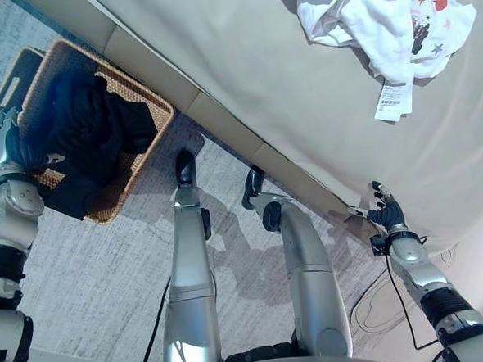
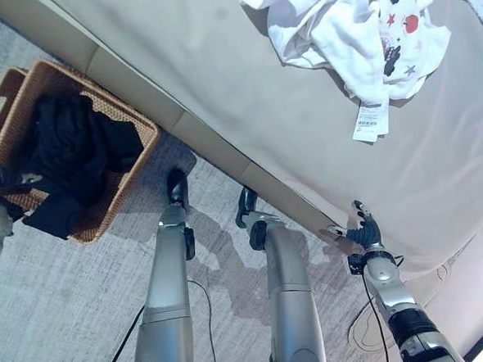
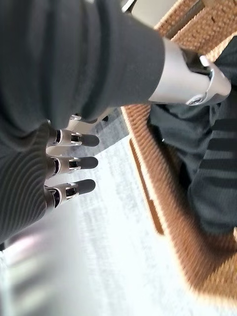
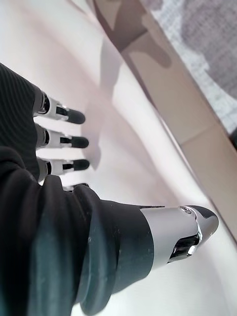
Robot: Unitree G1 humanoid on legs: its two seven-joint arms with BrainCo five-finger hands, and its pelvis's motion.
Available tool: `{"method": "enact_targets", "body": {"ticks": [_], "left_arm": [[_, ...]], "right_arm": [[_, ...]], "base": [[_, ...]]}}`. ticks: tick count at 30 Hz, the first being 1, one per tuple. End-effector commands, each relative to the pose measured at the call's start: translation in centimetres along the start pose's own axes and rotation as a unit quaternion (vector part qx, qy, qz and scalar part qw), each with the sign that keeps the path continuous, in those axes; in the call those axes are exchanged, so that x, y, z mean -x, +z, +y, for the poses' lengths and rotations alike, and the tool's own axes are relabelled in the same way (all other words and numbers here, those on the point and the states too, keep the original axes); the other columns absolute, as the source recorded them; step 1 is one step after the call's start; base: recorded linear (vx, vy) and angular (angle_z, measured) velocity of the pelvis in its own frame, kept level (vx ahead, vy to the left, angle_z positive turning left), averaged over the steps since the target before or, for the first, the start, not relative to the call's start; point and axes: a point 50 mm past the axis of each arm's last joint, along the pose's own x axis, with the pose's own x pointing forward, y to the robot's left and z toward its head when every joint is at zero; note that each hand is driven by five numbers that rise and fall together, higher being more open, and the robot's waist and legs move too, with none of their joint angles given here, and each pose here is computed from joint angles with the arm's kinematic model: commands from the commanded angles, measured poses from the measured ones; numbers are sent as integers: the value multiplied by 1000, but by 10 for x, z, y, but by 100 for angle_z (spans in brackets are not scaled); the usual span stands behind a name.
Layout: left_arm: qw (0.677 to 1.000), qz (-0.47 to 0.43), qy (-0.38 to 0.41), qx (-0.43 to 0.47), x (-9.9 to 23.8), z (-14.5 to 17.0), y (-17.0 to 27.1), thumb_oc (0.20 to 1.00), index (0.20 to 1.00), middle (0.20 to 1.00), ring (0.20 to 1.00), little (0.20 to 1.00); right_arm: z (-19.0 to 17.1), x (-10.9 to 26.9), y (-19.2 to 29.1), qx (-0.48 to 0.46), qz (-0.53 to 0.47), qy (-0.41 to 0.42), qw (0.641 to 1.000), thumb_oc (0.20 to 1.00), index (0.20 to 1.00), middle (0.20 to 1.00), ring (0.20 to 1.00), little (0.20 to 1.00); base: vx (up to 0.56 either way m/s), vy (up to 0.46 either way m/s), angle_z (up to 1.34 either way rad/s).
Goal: Pick up clothes into the bucket
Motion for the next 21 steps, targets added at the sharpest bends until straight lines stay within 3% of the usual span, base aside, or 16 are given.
{"method": "enact_targets", "body": {"ticks": [1,7,9,10,11,12,13,14,15,16,17,18,21], "left_arm": [[999,16,12,-31,2,9,-14,1000,1000,1000,1000,1000],[998,42,-54,-2,37,-33,-33,1000,1000,1000,1000,1000],[983,77,-62,156,65,-67,-29,1000,1000,1000,1000,1000],[983,77,-62,156,65,-67,-29,1000,1000,1000,1000,1000],[932,117,-62,337,89,-94,-16,1000,1000,1000,1000,1000],[932,118,-62,337,90,-95,-17,1000,1000,1000,1000,1000],[856,132,-64,495,107,-110,0,1000,1000,1000,1000,1000],[856,133,-65,495,107,-110,0,1000,1000,1000,1000,1000],[808,164,-87,559,125,-130,3,1000,1000,1000,1000,1000],[790,172,-90,582,130,-135,7,1000,1000,1000,1000,1000],[789,172,-91,582,130,-135,7,1000,1000,1000,1000,1000],[770,198,-111,597,142,-152,11,1000,1000,1000,1000,1000],[766,221,-135,589,154,-168,12,1000,1000,1000,1000,1000]], "right_arm": [[-17,4,-10,9,15,-17,1000,1000,1000,1000,1000,1000],[-23,4,-12,3,26,-32,999,1000,1000,1000,1000,1000],[-26,5,-13,-9,27,-43,999,1000,1000,1000,1000,1000],[-26,6,-13,-9,27,-43,999,1000,1000,1000,1000,1000],[-27,5,-14,-26,32,-53,998,1000,1000,1000,1000,1000],[-27,6,-14,-26,33,-53,998,1000,1000,1000,1000,1000],[-32,6,-14,-33,31,-63,997,1000,1000,1000,1000,1000],[-32,6,-14,-33,32,-63,997,1000,1000,1000,1000,1000],[-34,7,-15,-36,30,-68,997,1000,1000,1000,1000,1000],[-33,9,-18,-35,33,-68,997,1000,1000,1000,1000,1000],[-33,9,-18,-35,33,-68,997,1000,1000,1000,1000,1000],[-30,13,-27,-33,47,-65,996,1000,1000,1000,1000,1000],[-27,17,-34,-36,56,-59,996,1000,1000,1000,1000,1000]], "base": [[-43,-24,1],[-27,-13,-4],[21,34,-5],[-37,36,-14],[-55,20,-7],[-6,16,-5],[53,-5,3],[118,-31,-1],[107,-57,2],[105,-57,0],[138,-53,-5],[163,-48,-5],[159,-66,-11]]}}
